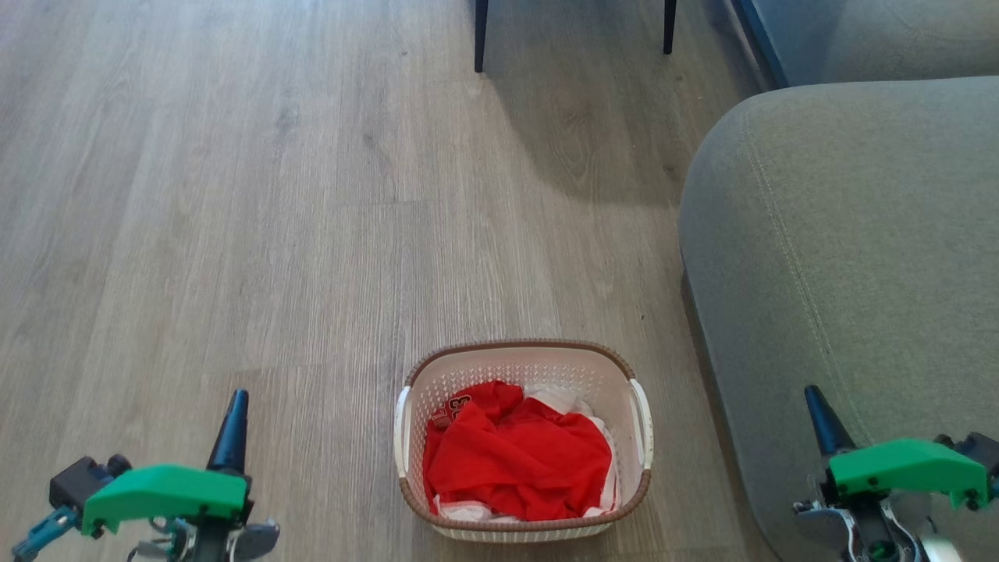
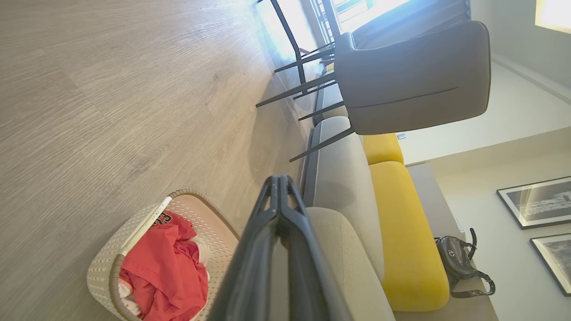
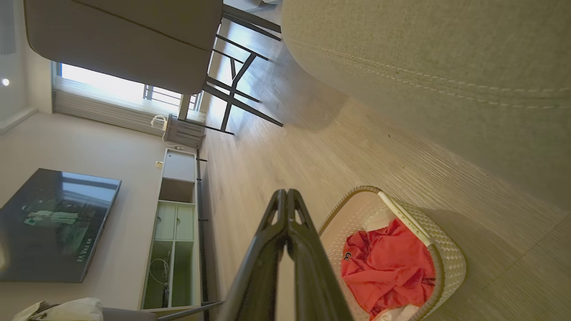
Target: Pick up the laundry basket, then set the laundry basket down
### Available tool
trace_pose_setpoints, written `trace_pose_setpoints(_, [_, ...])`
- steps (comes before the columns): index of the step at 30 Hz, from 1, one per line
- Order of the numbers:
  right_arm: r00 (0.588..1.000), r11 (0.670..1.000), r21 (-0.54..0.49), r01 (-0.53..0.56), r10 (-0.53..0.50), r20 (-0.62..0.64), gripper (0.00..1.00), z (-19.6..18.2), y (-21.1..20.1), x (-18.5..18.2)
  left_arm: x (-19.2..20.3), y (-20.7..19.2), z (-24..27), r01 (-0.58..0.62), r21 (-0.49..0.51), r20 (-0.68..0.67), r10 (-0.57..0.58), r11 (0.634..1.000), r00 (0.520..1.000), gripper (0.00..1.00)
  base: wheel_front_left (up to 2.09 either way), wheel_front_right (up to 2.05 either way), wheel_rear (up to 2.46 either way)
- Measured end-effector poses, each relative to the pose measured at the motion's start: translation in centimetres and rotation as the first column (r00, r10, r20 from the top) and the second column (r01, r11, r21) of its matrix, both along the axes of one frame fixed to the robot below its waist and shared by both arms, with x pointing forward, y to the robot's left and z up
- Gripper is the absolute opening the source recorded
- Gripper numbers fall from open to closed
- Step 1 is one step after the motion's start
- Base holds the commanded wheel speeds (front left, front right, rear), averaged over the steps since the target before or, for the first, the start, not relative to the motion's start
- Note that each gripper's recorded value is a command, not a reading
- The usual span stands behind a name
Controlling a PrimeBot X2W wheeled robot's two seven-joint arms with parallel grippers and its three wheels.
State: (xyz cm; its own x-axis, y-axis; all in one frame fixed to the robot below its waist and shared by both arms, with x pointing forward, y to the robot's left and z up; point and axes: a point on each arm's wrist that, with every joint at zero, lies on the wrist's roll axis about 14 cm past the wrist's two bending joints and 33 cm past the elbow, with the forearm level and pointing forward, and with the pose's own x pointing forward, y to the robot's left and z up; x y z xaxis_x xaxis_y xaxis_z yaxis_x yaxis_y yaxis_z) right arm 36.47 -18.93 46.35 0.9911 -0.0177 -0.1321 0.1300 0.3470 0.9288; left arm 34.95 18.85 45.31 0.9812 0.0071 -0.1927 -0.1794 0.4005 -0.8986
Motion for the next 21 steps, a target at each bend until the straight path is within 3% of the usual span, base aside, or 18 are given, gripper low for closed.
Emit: trace_pose_setpoints(21, [0.999,0.978,0.208,0.029,-0.033,0.015,0.0,0.5,-0.8,0.4,1.2,0.0,1.0,-0.013,-0.231,0.036,0.022,0.973,0.999,0.0,0.0,0.0,0.0])
